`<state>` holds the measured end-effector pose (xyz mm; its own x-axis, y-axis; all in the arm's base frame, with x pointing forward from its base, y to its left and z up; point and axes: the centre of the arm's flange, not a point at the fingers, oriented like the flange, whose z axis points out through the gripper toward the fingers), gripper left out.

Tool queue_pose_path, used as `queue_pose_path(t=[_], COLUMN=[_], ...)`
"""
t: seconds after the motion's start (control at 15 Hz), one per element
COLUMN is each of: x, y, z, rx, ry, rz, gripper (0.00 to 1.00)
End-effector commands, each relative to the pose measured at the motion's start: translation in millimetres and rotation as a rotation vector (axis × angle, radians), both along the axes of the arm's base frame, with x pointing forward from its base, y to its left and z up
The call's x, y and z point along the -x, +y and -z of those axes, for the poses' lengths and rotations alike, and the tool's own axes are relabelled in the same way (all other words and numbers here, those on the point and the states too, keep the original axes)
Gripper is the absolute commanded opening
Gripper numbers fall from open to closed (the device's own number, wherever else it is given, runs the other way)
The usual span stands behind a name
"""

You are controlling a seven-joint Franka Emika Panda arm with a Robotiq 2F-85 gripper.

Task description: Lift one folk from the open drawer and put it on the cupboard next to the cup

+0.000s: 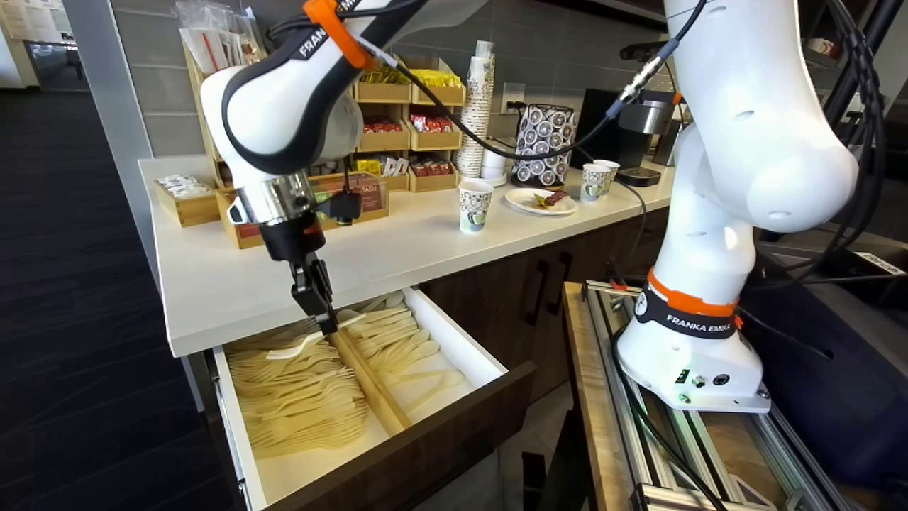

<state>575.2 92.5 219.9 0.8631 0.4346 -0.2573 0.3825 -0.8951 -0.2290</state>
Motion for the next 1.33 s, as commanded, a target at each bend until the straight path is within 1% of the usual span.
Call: queue_pose_path(t=[0.0,0.13,0.27,0.4,0.47,0.53,0.6,0.67,0.87,1.07,1.27], x=[7.4,12.1,17.3,20.0,20.2,22.8,23.7,28.1,48.5,73.0,99.0], y=[-34.8,-51.9,-69.3,-87.1,-96.3,-104.1,-113.3,-124.2,-153.3,-177.8,-200.1], z=[-39.7,-57.7,-71.6,-83.0,-84.6,-89.4,-90.3,-90.3,-95.9,-97.7,-98.1], rx=[-0.153,-0.235,-0.287,-0.316,-0.269,-0.269,-0.216,-0.171,-0.101,-0.02,0.063], ry=[0.054,0.066,0.058,0.011,-0.04,-0.083,-0.135,-0.176,-0.306,-0.406,-0.478], rz=[0.014,0.011,0.03,0.078,0.137,0.162,0.199,0.212,0.314,0.43,0.56], gripper=[0.03,0.03,0.03,0.03,0.03,0.03,0.03,0.03,0.03,0.03,0.03])
